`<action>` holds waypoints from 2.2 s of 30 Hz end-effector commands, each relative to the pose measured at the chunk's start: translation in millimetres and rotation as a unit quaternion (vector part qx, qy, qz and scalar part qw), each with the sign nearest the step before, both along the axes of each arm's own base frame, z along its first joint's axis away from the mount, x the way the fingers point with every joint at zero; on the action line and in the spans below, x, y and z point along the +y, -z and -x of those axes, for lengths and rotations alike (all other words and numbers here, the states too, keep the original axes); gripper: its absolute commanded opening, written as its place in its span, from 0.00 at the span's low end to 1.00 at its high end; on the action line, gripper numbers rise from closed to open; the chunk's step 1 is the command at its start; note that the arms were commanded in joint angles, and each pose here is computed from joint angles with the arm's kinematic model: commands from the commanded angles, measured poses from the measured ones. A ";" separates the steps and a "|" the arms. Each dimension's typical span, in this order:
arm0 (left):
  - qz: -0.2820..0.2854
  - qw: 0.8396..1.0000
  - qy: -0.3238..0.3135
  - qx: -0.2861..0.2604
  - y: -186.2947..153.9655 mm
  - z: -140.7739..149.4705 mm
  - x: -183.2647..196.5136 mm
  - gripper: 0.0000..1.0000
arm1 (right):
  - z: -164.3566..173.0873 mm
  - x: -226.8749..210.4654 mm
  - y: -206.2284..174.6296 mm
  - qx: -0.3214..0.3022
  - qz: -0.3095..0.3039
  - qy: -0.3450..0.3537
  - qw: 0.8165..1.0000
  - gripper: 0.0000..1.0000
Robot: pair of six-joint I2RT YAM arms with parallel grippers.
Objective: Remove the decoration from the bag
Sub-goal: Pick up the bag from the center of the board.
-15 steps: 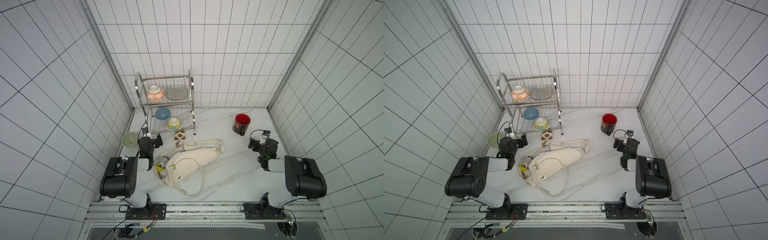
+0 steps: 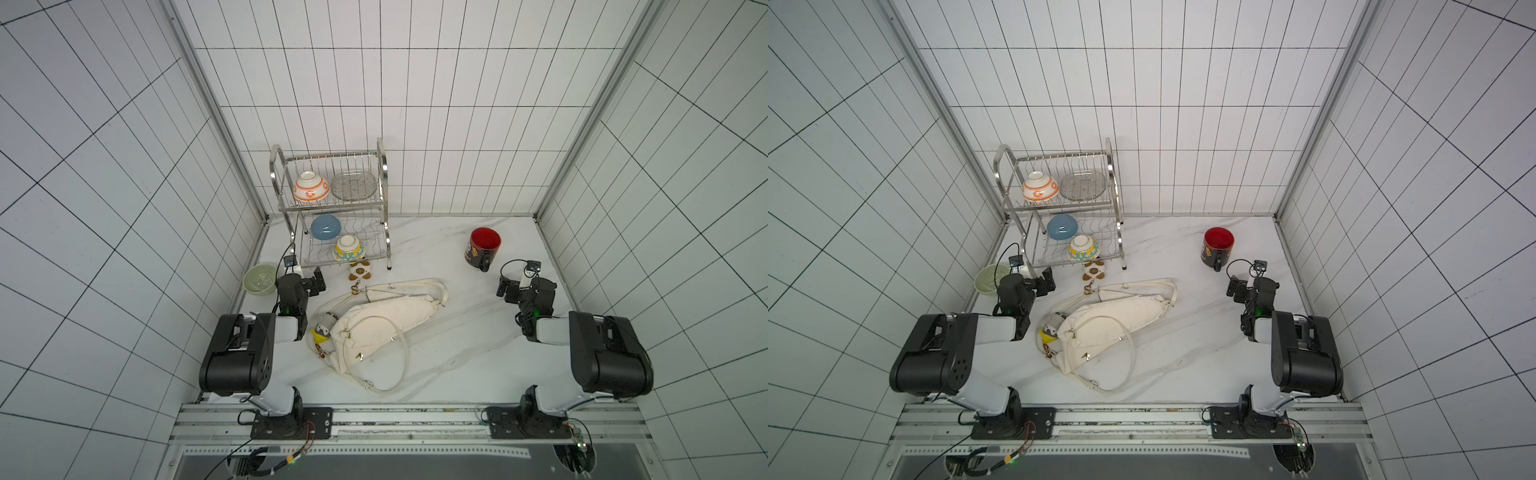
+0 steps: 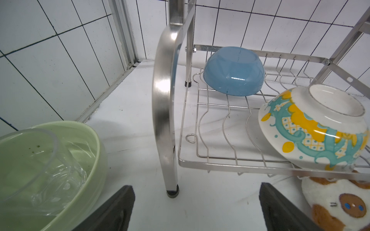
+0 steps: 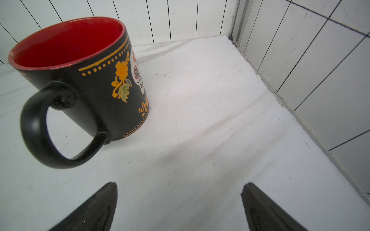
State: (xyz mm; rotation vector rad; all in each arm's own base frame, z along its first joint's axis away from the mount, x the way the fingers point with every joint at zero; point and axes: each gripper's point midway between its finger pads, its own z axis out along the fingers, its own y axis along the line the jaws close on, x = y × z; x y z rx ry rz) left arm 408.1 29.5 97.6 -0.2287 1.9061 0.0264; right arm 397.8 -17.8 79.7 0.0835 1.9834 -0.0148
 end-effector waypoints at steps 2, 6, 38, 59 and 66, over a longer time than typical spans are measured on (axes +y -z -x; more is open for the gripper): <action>-0.006 1.000 0.004 -0.029 -18.8 -6.8 0.0 0.99 | -6.5 -1.5 -18.7 -0.028 -0.007 -0.001 1.000 1.00; -0.004 1.000 -0.023 0.018 -45.9 -15.2 5.0 0.98 | -4.1 0.3 -46.5 -0.022 -0.010 -0.011 1.000 1.00; 0.106 0.889 0.217 0.389 -19.3 66.8 -139.0 0.98 | 122.8 162.6 -108.2 0.161 -0.129 -0.283 0.937 1.00; 0.032 0.845 0.190 0.499 83.5 101.6 -206.8 0.86 | 126.9 183.0 -99.2 0.177 -0.126 -0.299 0.929 1.00; -0.015 0.835 0.161 0.526 115.1 112.4 -198.2 0.65 | 128.2 185.3 -95.6 0.172 -0.125 -0.297 0.931 1.00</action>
